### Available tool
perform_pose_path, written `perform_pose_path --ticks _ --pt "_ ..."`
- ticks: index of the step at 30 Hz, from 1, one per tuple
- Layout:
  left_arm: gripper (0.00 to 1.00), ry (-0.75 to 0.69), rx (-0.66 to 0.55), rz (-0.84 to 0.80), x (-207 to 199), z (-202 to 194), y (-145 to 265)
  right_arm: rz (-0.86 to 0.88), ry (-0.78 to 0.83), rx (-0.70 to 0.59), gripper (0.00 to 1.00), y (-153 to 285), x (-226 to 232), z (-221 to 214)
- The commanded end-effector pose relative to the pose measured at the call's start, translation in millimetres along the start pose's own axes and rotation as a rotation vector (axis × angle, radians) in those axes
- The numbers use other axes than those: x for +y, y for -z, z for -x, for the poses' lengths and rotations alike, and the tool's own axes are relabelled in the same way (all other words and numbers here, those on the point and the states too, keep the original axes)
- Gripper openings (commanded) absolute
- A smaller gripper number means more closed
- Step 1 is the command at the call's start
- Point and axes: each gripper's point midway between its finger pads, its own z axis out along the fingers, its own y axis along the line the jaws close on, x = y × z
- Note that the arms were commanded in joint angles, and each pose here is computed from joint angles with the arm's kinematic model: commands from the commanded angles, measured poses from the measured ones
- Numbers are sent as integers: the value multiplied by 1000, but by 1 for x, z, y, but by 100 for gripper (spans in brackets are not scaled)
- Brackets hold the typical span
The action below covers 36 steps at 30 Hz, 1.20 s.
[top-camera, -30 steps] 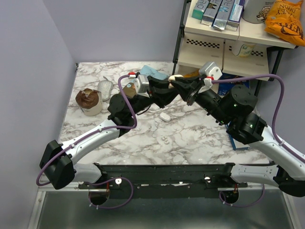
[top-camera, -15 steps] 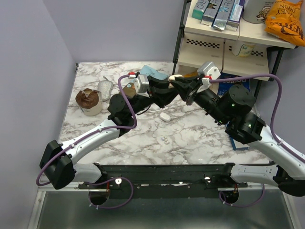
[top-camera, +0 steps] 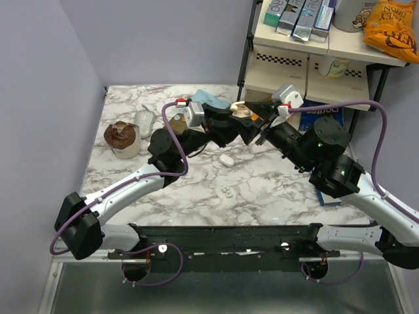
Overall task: Insert the wireless bluetooth earbuds into the charging case
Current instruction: Place the earbud in the charging case.
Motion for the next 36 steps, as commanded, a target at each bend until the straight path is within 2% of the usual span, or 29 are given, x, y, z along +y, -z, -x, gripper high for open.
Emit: perform_pose_path --ticks 1,6,9,11,12,17,21,36 --pt "0 -27 -37 -3 -2 13 1 -67 -37 -40 64 11 -15 23" --pt "0 -31 -32 9 0 10 4 -95 -75 -95 67 28 -26 47" --pt "0 -36 -25 11 0 7 7 -95 -83 -103 65 36 -28 54" --pt "0 -41 -17 15 1 4 11 -91 -83 -80 61 37 -28 54" --pt "0 -49 -10 14 1 2 12 -80 -66 -16 57 33 -25 39" --pt "0 -67 44 16 2 -9 17 -29 -46 87 52 28 -15 31" --pt "0 -82 75 18 3 -16 20 36 -52 160 44 21 -1 18" --pt "0 -94 74 0 -3 -11 23 -1 -39 230 44 2 0 -4"
